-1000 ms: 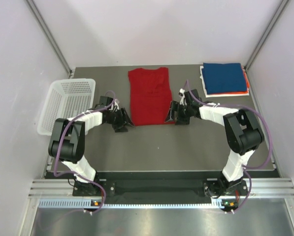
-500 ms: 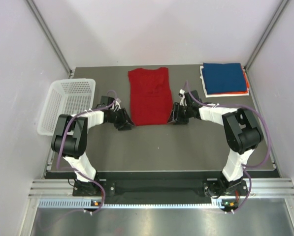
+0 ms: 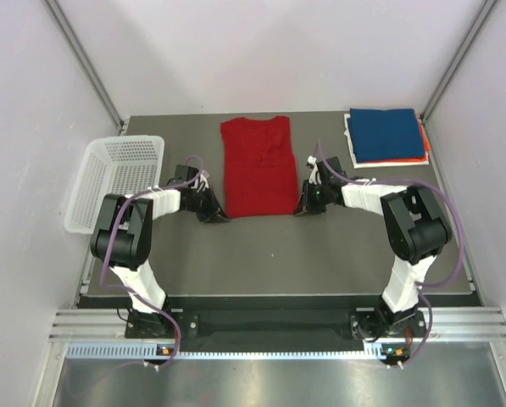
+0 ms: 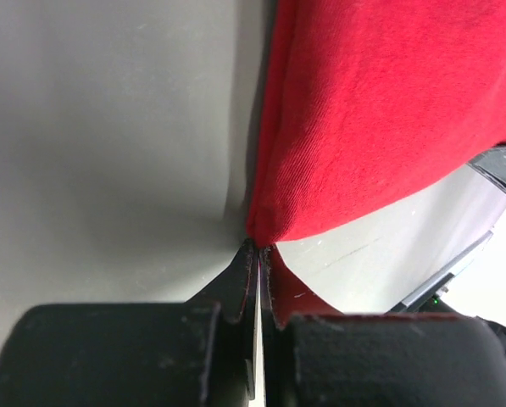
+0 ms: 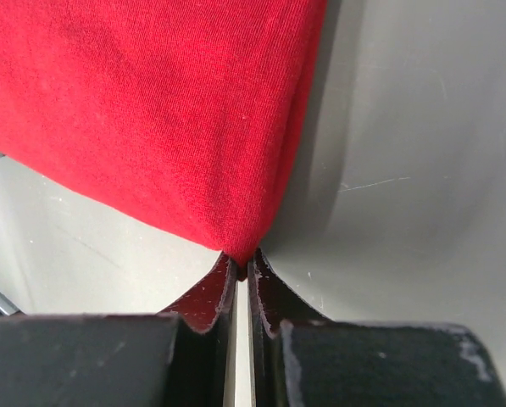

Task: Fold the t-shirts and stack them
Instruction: Fold the tshirt

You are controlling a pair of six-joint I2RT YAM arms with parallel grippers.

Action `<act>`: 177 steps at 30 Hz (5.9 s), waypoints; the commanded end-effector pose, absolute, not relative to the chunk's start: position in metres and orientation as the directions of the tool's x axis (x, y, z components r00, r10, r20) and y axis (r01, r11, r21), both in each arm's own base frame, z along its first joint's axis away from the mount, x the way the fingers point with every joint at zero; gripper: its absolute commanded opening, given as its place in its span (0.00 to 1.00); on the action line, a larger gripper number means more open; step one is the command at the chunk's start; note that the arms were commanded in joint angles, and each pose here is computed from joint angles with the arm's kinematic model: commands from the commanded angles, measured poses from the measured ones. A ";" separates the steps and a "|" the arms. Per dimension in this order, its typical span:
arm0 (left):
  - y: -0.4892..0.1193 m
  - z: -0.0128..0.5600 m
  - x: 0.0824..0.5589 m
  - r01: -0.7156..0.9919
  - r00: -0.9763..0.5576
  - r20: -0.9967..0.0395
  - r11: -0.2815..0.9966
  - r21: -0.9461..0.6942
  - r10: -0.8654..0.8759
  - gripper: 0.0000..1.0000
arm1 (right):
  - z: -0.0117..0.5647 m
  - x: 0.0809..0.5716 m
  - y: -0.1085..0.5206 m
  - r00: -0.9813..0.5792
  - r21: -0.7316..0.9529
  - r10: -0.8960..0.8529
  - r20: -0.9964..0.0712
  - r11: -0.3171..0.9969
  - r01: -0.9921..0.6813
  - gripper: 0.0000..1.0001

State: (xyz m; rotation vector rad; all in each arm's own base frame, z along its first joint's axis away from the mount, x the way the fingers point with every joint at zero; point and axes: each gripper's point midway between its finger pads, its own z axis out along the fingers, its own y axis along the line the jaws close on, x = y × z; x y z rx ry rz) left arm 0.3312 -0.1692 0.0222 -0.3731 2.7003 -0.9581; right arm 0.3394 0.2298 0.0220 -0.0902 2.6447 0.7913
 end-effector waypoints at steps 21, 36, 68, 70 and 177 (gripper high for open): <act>-0.155 0.045 0.324 -0.185 -0.909 -0.193 0.775 -0.604 -0.368 0.55 | 0.033 0.319 0.225 -0.920 0.554 0.119 -0.372 0.825 -0.117 0.58; -0.152 0.010 0.329 -0.236 -0.917 -0.130 0.776 -0.585 -0.377 0.47 | 0.015 0.320 0.227 -0.935 0.580 0.156 -0.319 0.812 -0.062 0.40; -0.170 0.046 0.219 -0.203 -0.935 -0.125 0.793 -0.574 -0.330 0.00 | 0.045 0.230 0.200 -0.907 0.503 0.079 -0.413 0.850 -0.155 0.00; -0.170 0.051 0.213 -0.203 -0.930 -0.136 0.785 -0.585 -0.341 0.00 | 0.050 0.227 0.197 -0.899 0.497 0.080 -0.431 0.852 -0.162 0.00; -0.140 0.107 0.568 0.141 -0.715 -0.587 0.745 -0.652 -0.379 0.53 | 0.114 0.569 0.203 -0.705 0.657 0.359 -0.612 0.726 -0.200 0.59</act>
